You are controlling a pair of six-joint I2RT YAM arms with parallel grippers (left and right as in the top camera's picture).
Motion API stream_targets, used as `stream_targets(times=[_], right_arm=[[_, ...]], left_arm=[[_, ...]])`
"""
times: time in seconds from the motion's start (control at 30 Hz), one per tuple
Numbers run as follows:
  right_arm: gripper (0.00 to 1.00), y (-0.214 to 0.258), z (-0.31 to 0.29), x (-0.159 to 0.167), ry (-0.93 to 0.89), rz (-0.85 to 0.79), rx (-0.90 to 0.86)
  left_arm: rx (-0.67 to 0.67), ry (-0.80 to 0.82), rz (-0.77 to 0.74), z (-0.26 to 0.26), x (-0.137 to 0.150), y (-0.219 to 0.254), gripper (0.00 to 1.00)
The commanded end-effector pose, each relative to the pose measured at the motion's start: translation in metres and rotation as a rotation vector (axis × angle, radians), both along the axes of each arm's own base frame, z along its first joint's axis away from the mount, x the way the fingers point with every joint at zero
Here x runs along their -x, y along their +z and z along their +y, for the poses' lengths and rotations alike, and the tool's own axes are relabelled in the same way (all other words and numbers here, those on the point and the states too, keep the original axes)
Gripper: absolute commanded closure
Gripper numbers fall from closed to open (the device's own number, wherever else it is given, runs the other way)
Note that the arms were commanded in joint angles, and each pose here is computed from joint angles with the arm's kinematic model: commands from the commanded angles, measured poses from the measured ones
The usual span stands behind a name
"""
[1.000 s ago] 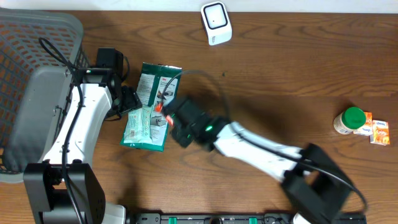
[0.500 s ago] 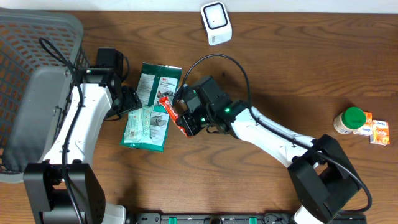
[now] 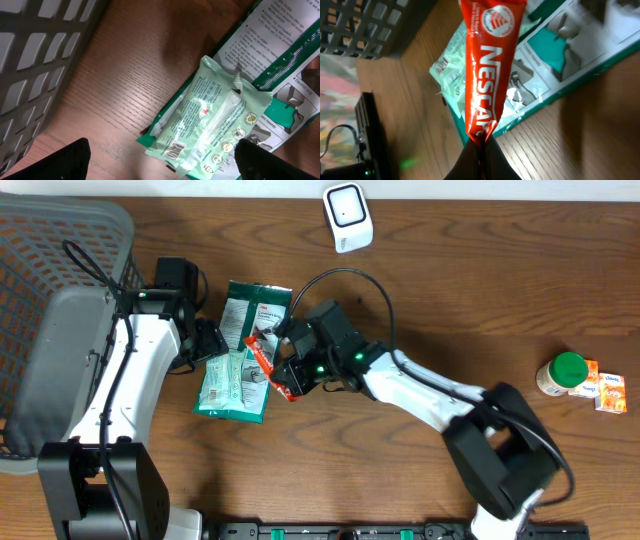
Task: Scan the item barcode
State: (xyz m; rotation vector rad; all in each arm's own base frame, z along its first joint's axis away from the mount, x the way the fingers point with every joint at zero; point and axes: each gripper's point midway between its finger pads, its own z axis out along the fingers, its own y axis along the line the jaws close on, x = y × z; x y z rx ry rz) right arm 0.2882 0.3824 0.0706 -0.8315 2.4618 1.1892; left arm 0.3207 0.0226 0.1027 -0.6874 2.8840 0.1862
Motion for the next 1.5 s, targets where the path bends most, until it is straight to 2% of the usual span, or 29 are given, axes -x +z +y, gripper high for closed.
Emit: stream_targets(times=[0.0, 0.17, 0.3, 0.33, 0.4, 0.53, 0.67, 0.87, 1.0, 1.13, 1.3, 1.47], right_arm=[[0.99, -0.025, 0.009, 0.018, 0.057, 0.138, -0.041], [0.99, -0.033, 0.013, 0.024, 0.125, 0.206, -0.126], [0.98, -0.051, 0.007, 0.018, 0.086, 0.212, -0.079], [0.96, -0.057, 0.004, 0.016, 0.069, 0.21, -0.054], [0.85, -0.073, -0.005, 0.011, 0.016, 0.204, 0.024], [0.75, -0.075, -0.006, 0.011, 0.025, 0.186, 0.032], [0.73, -0.078, -0.01, 0.008, 0.009, 0.185, 0.049], [0.6, -0.073, -0.016, -0.004, -0.018, 0.177, 0.039], [0.55, -0.049, -0.022, -0.023, -0.068, 0.103, 0.03], [0.5, -0.029, -0.032, -0.043, -0.157, -0.01, 0.092], [0.51, -0.01, -0.039, -0.049, -0.205, -0.177, 0.206], [0.55, -0.011, -0.027, -0.038, -0.182, -0.326, 0.315]], left_arm=[[-0.009, 0.003, -0.029, 0.003, -0.003, 0.01, 0.07], [-0.009, 0.003, -0.03, 0.003, -0.003, 0.01, 0.07], [-0.009, 0.003, -0.03, 0.003, -0.003, 0.01, 0.07], [-0.009, 0.003, -0.03, 0.003, -0.003, 0.01, 0.07], [-0.009, 0.003, -0.029, 0.003, -0.003, 0.01, 0.07], [-0.009, 0.003, -0.029, 0.003, -0.003, 0.01, 0.07], [-0.009, 0.003, -0.029, 0.003, -0.003, 0.01, 0.07], [-0.009, 0.003, -0.029, 0.003, -0.003, 0.01, 0.07], [-0.009, 0.003, -0.03, 0.003, -0.003, 0.01, 0.07], [-0.009, 0.003, -0.03, 0.003, -0.003, 0.01, 0.07], [-0.009, 0.003, -0.03, 0.003, -0.003, 0.01, 0.07], [-0.009, 0.003, -0.03, 0.003, -0.003, 0.01, 0.07]])
